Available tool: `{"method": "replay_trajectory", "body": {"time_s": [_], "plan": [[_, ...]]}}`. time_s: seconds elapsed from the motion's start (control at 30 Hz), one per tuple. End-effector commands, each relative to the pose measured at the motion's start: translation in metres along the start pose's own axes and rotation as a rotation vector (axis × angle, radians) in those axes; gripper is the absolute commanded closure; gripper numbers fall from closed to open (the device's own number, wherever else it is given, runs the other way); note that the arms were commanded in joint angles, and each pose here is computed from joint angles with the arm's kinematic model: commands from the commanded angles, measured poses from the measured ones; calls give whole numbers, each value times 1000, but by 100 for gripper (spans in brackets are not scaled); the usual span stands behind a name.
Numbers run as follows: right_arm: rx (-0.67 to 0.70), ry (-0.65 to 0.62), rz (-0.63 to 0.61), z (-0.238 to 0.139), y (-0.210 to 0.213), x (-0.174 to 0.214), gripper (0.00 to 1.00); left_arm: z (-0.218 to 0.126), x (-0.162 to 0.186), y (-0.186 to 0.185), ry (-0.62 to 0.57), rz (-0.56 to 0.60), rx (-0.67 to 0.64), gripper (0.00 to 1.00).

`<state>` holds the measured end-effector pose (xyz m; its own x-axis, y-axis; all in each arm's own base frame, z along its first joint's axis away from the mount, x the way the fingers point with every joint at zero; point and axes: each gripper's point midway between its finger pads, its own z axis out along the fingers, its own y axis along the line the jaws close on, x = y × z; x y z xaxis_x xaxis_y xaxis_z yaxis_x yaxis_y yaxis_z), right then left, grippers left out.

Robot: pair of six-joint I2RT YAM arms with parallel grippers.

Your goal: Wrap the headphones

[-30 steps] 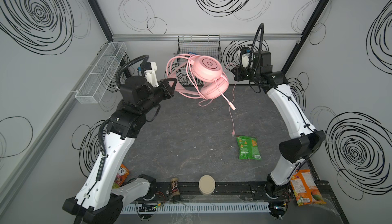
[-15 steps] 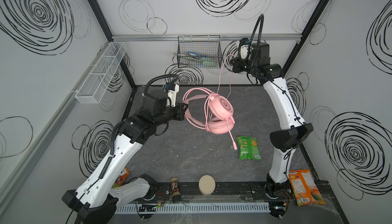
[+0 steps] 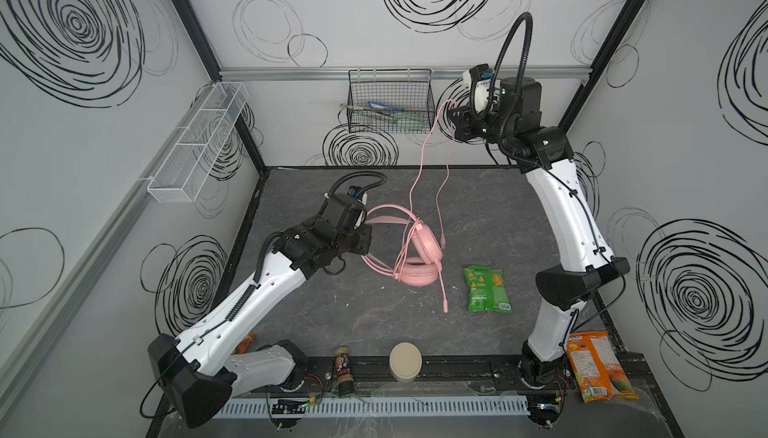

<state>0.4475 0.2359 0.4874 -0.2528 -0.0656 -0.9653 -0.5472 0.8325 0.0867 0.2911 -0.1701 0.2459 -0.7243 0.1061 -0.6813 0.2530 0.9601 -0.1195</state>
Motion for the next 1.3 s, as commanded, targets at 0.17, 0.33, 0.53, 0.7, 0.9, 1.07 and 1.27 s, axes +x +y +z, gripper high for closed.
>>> {"method": "replay_trajectory", "body": {"time_s": [0.17,0.33,0.53,0.7,0.9,1.07,1.27], "plan": [[-41,-5,-101,-34,56,-9,100,27,-34,30,-116,-239,-154,100],[33,50,-240,-44,77,6,100,31,-44,57,-159,-373,-220,100],[97,57,-297,-55,79,8,100,16,-55,95,-231,-452,-319,100],[82,68,-308,-59,90,16,100,7,-66,125,-291,-571,-375,100],[-72,98,-360,-76,139,35,100,2,-85,146,-388,-702,-376,100],[-188,119,-402,-97,179,63,100,12,-100,150,-417,-791,-330,100],[-254,80,-278,-120,188,84,100,1,-133,150,-508,-921,-158,100]]}}
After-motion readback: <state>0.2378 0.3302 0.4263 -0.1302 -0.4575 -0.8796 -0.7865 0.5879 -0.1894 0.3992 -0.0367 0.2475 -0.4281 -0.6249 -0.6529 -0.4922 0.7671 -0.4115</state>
